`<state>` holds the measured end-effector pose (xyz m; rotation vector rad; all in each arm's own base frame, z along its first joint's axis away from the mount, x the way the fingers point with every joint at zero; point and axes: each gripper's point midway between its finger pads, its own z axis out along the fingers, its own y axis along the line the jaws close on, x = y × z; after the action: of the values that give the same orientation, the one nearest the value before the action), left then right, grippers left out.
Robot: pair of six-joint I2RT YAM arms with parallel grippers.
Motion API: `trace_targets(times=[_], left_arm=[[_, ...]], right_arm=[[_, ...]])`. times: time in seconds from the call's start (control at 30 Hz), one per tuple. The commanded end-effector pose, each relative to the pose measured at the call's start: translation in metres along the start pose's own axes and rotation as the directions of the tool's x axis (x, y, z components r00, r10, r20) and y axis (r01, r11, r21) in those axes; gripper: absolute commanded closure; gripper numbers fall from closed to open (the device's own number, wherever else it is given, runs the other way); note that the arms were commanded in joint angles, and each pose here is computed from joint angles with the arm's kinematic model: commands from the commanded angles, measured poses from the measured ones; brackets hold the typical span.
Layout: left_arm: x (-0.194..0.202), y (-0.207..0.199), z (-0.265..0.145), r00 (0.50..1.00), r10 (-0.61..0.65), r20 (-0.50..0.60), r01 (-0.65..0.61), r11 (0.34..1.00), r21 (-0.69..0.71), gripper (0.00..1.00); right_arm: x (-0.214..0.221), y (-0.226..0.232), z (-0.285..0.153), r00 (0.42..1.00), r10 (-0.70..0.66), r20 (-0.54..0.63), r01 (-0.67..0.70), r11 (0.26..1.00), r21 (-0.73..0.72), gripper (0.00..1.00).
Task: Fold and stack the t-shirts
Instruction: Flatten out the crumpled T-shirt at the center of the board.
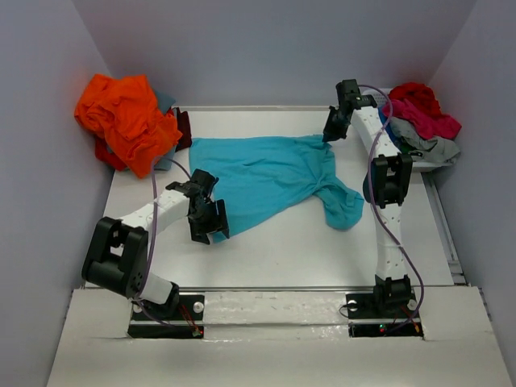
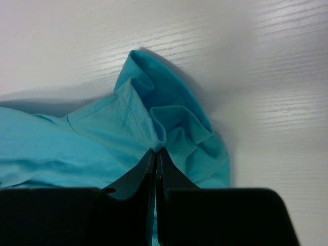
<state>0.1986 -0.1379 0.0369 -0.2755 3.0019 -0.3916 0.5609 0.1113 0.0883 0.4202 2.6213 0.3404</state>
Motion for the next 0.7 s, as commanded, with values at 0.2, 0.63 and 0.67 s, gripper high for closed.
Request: trace_targets(times=[0.2,0.63,0.67], left_arm=[[-0.001,-0.005,0.013,1.0,0.006,-0.025,-0.005,1.0,0.023,0.31],[0.002,0.007,0.023,0.999,-0.008,-0.046,0.006,0.999,-0.037,0.44],[0.003,0.008,0.023,0.999,-0.009,-0.048,0.007,0.999,-0.046,0.49]], right_arm=[[-0.027,0.015,-0.032,0.995,-0.011,0.098,0.016,0.998,-0.052,0.93],[-0.03,0.015,-0.038,0.993,-0.016,0.113,0.022,0.998,-0.05,0.93],[-0.03,0.015,-0.038,0.993,-0.018,0.113,0.023,0.998,-0.05,0.93]])
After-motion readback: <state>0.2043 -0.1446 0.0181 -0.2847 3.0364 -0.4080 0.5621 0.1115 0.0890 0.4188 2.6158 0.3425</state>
